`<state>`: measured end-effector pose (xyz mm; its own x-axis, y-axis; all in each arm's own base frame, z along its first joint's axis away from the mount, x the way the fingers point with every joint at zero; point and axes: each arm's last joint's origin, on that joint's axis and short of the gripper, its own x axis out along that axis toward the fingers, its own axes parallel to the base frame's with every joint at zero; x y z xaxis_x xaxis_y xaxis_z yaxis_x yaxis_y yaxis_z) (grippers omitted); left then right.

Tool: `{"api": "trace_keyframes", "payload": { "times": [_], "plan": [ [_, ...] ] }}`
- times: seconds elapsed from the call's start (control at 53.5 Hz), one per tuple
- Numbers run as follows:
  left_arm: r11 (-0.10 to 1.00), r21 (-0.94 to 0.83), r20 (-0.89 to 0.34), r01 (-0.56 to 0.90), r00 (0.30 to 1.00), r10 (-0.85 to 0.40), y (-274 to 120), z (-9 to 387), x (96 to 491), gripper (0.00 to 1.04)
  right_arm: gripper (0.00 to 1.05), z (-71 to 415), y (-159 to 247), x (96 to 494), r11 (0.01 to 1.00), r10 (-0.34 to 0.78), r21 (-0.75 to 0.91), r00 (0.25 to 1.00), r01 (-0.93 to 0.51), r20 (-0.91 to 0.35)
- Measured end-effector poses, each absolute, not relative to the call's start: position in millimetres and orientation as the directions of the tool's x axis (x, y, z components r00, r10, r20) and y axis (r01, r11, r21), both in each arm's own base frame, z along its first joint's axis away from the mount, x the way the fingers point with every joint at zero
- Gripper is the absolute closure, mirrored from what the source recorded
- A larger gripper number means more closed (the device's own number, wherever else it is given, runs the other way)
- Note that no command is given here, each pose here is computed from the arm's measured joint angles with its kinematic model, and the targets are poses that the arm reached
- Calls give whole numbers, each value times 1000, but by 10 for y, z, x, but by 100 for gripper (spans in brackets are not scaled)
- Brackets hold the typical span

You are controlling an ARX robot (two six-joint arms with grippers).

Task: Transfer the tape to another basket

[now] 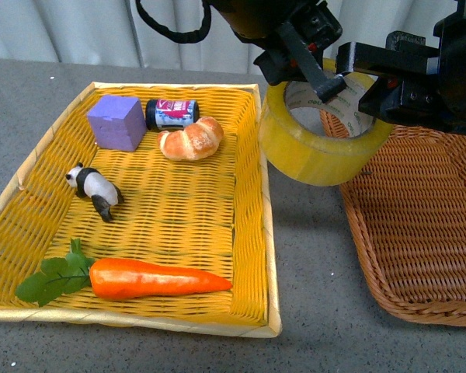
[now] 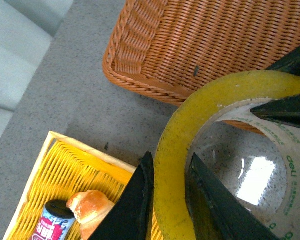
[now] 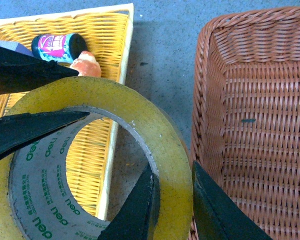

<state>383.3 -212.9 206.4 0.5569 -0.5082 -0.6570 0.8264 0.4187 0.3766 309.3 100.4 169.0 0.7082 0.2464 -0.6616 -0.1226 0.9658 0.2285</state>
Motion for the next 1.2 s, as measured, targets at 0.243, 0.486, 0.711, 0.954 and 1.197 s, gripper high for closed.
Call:
{"api": "trace_keyframes", "payload": {
  "times": [0.243,0.486,0.711,0.954,1.197],
  "plan": [
    [501,353,-651,790,592,-475,-2052,2157,3724,48,90,1659,855,3168,974,194,217,727,-63,-659],
    [658,423,-609,623,733,-304,-1721,2018,3833,12,90,1644,643,3224,977,140,212,738,5,-660],
    [879,407,-433,250,900,-55,-1177,1894,4025,6,90,1433,345,3242,983,32,148,696,108,-717],
    [948,316,-356,43,932,76,-872,1754,3944,6,90,1096,152,3217,986,-34,76,626,149,-779],
    [965,230,-286,-127,939,192,-750,1831,3818,6,85,932,109,3221,985,-40,66,590,157,-807]
  ]
}}
